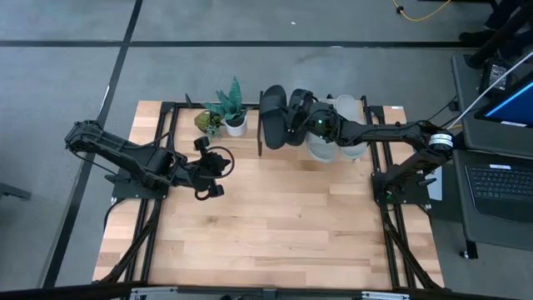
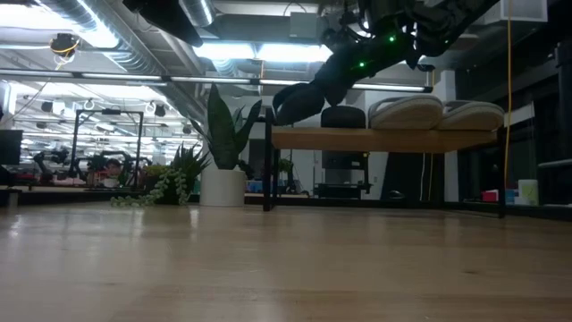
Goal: Pick and place slides into the shelf
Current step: Put the black slipper on the shelf
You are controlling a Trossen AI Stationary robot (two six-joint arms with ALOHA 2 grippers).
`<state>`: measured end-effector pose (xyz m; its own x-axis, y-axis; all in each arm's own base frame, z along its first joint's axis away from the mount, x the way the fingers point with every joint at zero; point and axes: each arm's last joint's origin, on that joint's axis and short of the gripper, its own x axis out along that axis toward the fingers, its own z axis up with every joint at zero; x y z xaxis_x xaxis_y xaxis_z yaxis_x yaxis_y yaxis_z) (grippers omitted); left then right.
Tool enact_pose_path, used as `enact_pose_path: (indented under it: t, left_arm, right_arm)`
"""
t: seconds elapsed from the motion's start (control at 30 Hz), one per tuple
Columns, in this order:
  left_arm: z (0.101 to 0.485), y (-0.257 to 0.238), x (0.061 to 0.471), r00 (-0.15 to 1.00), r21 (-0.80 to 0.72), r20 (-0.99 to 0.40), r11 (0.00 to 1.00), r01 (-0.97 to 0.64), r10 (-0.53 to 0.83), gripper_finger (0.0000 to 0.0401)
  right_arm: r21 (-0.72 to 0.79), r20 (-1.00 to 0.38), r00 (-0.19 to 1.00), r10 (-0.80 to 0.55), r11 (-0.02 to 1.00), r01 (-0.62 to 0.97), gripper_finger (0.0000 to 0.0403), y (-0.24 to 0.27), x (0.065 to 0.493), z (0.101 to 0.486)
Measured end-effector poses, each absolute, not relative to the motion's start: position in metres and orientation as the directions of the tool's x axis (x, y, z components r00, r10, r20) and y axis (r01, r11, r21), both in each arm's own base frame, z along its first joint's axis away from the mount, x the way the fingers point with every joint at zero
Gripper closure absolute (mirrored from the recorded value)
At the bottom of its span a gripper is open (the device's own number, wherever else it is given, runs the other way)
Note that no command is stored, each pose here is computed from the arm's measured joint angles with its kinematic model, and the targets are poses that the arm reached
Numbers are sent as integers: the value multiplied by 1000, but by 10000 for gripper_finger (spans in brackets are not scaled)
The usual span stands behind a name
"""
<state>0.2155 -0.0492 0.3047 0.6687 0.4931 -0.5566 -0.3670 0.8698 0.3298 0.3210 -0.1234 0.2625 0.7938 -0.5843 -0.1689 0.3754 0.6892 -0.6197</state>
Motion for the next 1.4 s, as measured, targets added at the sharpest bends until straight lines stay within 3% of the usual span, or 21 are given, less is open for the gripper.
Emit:
enact_pose_path:
  t: [0.37, 0.77, 1.0, 1.17, 1.4]
  left_arm:
    - [304, -49, 215, 666, 334, -559, 869, -365, 494, 401]
    - [304, -49, 215, 665, 334, -560, 869, -365, 494, 401]
    - [304, -49, 215, 665, 334, -560, 869, -365, 494, 401]
    - [304, -49, 215, 665, 338, -560, 869, -361, 494, 401]
    - [304, -49, 215, 665, 354, -560, 868, -348, 495, 401]
  right_arm:
    - [-621, -161, 793, -588, 685, 381, 296, -123, 321, 263]
    - [-619, -137, 802, -581, 683, 389, 248, -119, 322, 267]
    - [-616, -92, 813, -574, 675, 407, 236, -109, 333, 291]
    - [-663, -219, 743, -633, 655, 363, 236, -95, 340, 308]
    - [-624, -415, 728, -545, 753, 207, 258, -58, 342, 344]
